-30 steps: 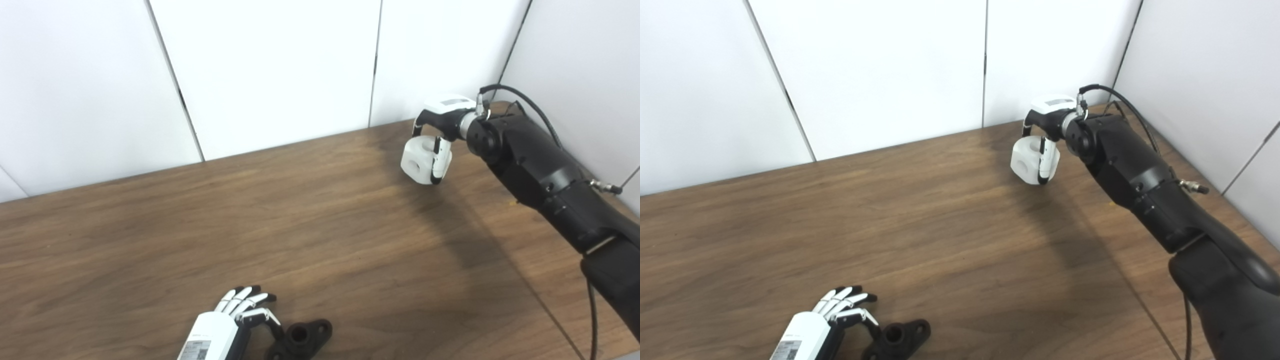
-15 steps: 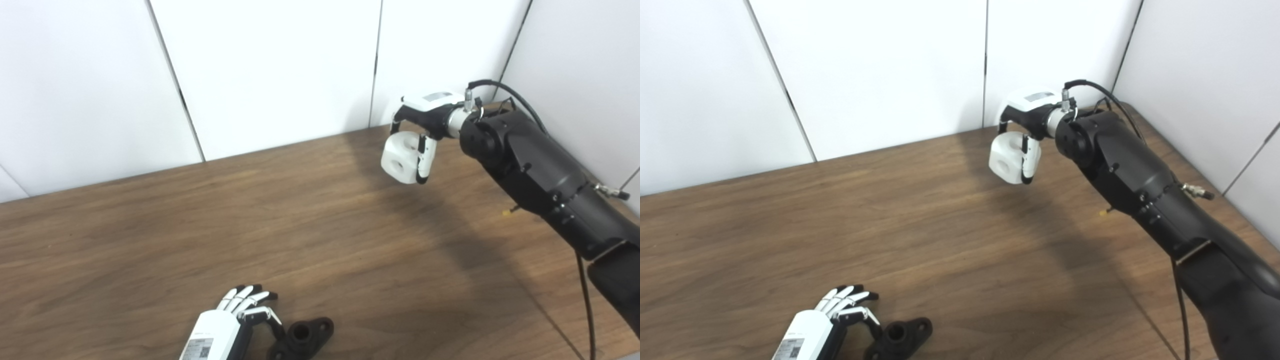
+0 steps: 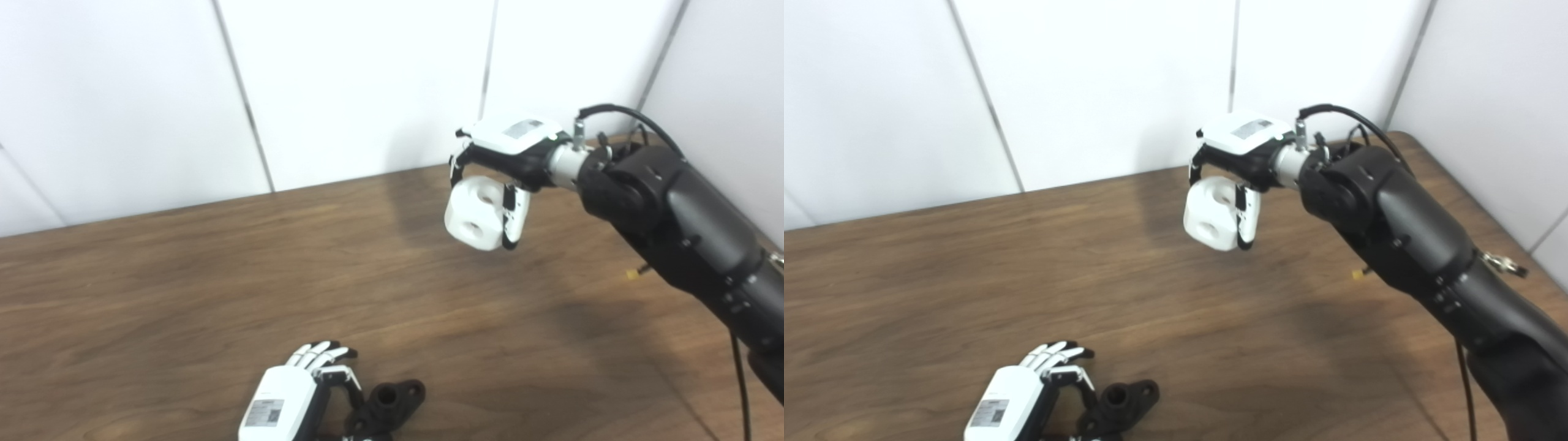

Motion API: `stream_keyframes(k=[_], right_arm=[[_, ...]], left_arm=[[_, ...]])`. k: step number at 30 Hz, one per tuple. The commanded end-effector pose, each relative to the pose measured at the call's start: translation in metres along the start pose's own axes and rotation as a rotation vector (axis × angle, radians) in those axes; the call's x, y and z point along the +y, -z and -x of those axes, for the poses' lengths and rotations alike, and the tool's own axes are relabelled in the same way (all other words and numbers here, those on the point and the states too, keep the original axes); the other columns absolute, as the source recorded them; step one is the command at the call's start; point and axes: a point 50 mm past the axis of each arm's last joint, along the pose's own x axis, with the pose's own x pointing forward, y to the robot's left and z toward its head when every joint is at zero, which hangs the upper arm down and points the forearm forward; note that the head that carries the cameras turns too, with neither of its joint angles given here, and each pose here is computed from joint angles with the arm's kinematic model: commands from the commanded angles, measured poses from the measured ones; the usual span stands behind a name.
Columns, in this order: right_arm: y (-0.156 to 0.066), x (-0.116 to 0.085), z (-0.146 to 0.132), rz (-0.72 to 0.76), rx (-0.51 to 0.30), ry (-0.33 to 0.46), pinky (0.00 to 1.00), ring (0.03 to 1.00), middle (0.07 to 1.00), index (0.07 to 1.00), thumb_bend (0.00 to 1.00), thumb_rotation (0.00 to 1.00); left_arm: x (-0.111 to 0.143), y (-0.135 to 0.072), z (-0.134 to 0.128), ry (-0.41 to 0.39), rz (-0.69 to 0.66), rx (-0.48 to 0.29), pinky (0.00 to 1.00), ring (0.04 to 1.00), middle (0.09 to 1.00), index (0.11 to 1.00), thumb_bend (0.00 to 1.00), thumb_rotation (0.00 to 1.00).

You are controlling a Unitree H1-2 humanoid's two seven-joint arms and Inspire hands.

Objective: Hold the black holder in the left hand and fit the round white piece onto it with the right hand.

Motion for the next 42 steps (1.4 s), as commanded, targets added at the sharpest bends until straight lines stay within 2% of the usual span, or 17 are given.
stream_keyframes(k=[1,8,17,24,33,42], right_arm=[[-0.004,-0.022,0.014,0.028,-0.025,0.062,0.98,0.975,0.835,0.486,0.52,0.14],[-0.031,-0.021,0.028,0.028,-0.145,0.069,0.98,0.962,0.829,0.483,0.52,0.14],[-0.057,-0.016,0.04,0.02,-0.234,0.083,0.95,0.951,0.818,0.482,0.52,0.14],[-0.073,-0.013,0.045,0.015,-0.287,0.082,0.96,0.952,0.816,0.482,0.52,0.13],[-0.086,-0.009,0.044,0.017,-0.311,0.063,0.99,0.96,0.821,0.483,0.52,0.14],[-0.099,0.0,0.035,0.024,-0.356,0.044,0.94,0.952,0.817,0.483,0.53,0.14]], left_arm=[[-0.024,0.016,0.007,0.181,-0.06,0.133,0.89,0.877,0.803,0.489,0.52,0.05],[-0.028,0.009,-0.001,0.195,-0.065,0.146,0.91,0.897,0.819,0.49,0.52,0.05],[-0.028,0.009,-0.007,0.211,-0.067,0.154,0.95,0.923,0.836,0.491,0.52,0.05],[-0.025,0.011,-0.008,0.207,-0.076,0.15,0.94,0.917,0.835,0.49,0.52,0.05],[-0.021,0.01,-0.01,0.208,-0.074,0.147,0.96,0.918,0.837,0.49,0.52,0.05],[-0.019,0.007,-0.012,0.202,-0.079,0.146,0.95,0.913,0.832,0.49,0.52,0.05]])
